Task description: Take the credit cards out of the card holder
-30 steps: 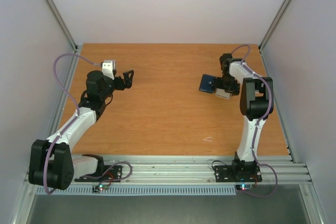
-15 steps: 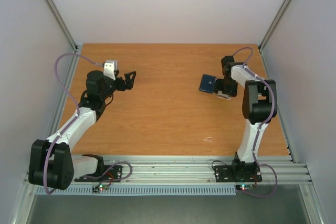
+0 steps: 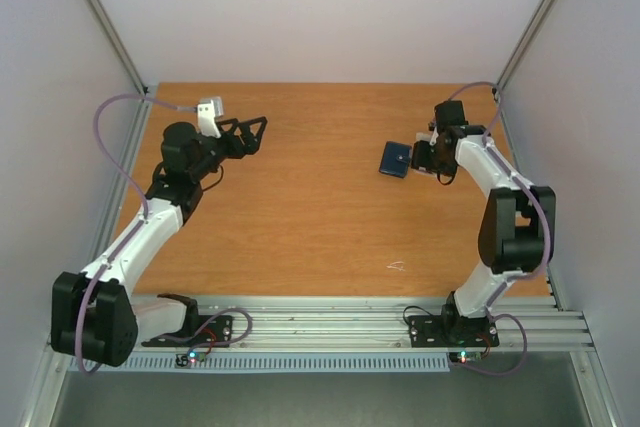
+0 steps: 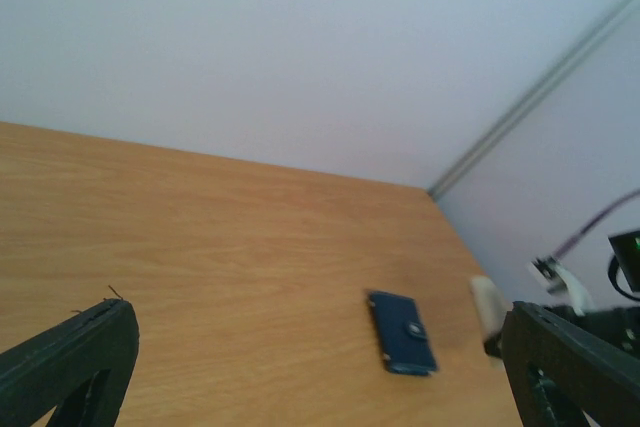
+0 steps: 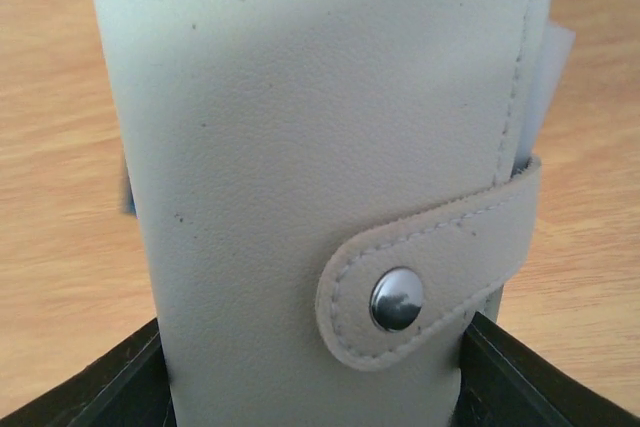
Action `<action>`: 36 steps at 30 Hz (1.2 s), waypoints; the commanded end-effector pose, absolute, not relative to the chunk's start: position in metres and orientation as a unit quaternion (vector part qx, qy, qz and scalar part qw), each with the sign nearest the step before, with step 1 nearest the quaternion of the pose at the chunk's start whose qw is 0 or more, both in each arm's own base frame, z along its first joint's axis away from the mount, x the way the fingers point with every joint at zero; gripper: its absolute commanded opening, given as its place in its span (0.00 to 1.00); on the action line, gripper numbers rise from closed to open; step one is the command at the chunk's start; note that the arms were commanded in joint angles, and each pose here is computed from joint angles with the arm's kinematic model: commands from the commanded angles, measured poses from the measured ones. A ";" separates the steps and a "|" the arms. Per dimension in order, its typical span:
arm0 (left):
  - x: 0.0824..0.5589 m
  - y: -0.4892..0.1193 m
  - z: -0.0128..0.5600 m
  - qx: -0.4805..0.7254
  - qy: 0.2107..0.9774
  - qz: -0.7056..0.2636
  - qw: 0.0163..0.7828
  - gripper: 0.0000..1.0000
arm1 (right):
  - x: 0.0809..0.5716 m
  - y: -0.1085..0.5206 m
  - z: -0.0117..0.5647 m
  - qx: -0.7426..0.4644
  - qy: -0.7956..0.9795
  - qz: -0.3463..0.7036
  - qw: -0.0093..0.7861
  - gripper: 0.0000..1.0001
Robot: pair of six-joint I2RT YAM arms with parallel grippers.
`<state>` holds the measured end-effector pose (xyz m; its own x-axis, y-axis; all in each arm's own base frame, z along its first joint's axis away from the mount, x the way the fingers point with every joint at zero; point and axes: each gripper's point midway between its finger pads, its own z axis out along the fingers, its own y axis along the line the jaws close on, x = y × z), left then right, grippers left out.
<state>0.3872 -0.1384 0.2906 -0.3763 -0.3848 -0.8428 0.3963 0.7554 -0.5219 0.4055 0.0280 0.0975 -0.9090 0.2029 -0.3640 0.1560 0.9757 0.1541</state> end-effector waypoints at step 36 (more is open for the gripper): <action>0.221 -0.158 0.410 0.085 0.623 -0.522 0.576 0.00 | 0.209 0.403 0.397 -0.448 0.685 0.202 0.538 0.62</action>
